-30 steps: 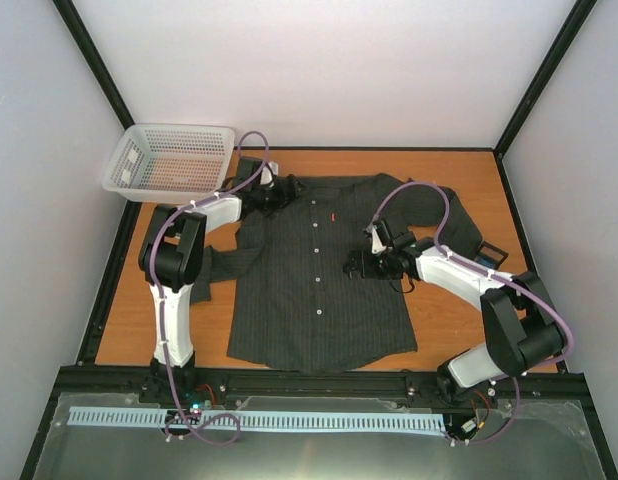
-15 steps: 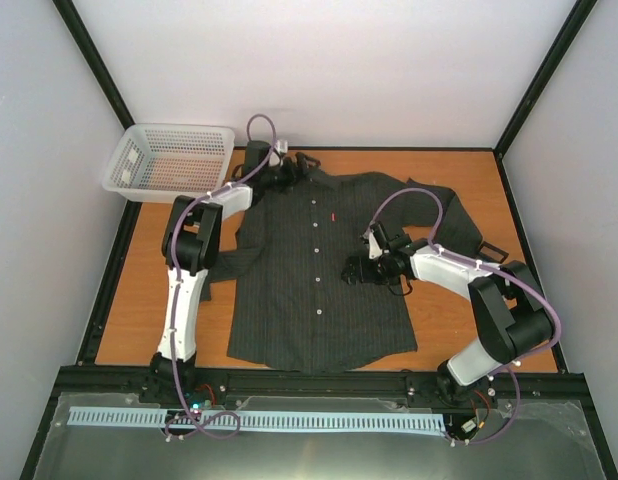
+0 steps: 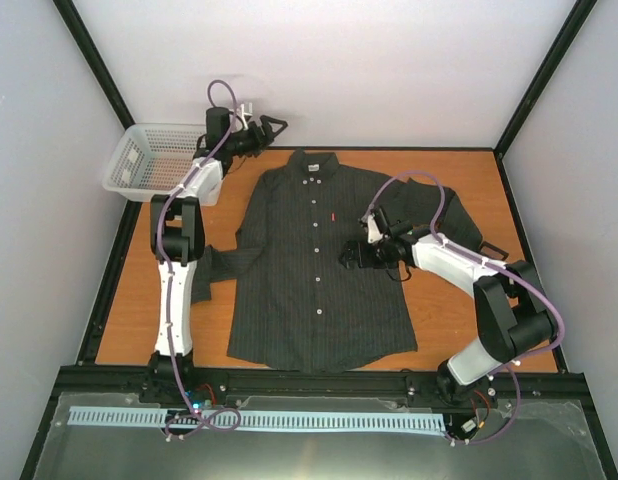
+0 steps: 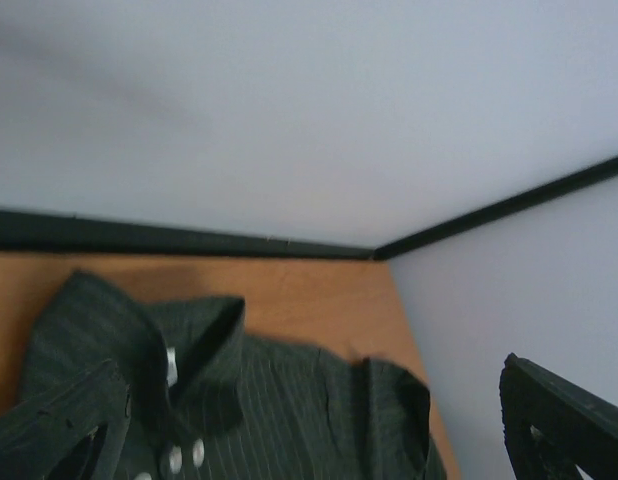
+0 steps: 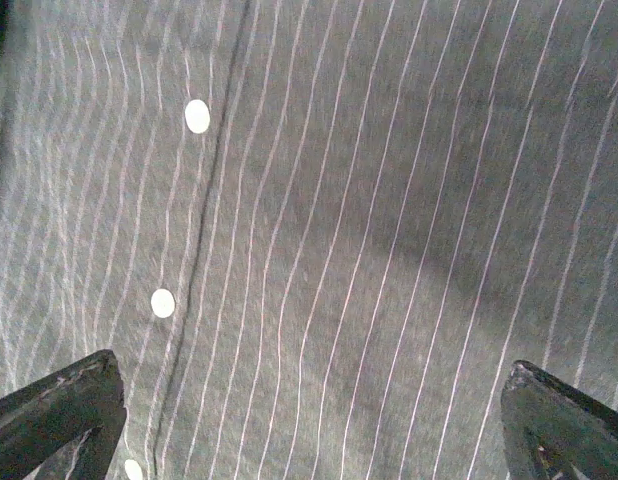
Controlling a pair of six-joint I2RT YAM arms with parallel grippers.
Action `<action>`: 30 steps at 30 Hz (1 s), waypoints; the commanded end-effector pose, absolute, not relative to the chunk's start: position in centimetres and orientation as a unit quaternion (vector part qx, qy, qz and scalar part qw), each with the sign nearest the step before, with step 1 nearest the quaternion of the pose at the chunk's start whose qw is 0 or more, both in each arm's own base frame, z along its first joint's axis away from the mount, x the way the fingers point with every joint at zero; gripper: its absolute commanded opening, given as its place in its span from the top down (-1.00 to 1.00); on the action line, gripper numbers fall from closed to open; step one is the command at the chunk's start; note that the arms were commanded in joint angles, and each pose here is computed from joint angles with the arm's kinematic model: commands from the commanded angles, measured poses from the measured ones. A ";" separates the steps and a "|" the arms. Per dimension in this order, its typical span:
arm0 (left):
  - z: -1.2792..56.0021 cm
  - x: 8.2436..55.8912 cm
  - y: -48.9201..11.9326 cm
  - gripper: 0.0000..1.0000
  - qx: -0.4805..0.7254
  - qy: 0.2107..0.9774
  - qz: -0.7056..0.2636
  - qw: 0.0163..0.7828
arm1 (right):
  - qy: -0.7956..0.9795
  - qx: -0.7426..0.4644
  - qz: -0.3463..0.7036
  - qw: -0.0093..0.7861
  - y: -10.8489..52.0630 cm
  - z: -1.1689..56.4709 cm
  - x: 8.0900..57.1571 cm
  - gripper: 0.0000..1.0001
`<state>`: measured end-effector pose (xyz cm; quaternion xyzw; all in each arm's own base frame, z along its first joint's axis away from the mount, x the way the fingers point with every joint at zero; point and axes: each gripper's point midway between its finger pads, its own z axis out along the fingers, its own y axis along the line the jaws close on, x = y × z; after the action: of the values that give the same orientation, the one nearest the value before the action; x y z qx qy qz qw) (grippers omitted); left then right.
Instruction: Pin the brooch onto the clothing
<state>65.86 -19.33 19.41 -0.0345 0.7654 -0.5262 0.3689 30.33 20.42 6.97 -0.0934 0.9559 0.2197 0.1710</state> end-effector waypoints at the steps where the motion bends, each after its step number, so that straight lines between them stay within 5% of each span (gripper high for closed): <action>1: 24.2 59.6 -22.0 -1.00 0.061 0.790 -0.486 0.368 | 0.950 -0.092 0.216 0.208 19.9 9.2 33.2 -1.00; 8: 18.6 52.9 -23.2 -0.99 0.077 0.878 -0.361 0.305 | 0.946 -0.045 0.202 0.248 19.0 11.0 39.3 -1.00; 14: 12.8 48.7 -23.8 -0.99 0.065 0.903 -0.349 0.243 | 0.937 0.003 0.194 0.290 17.1 12.7 46.0 -1.00; 30: 5.1 50.4 -20.7 -0.99 0.038 0.956 -0.216 0.196 | 0.957 0.049 0.146 0.246 12.9 4.8 53.7 -1.00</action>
<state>48.94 -22.89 6.20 0.0406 0.9390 -0.2827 0.1915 52.79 16.11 5.70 0.0281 0.9524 0.1714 0.2504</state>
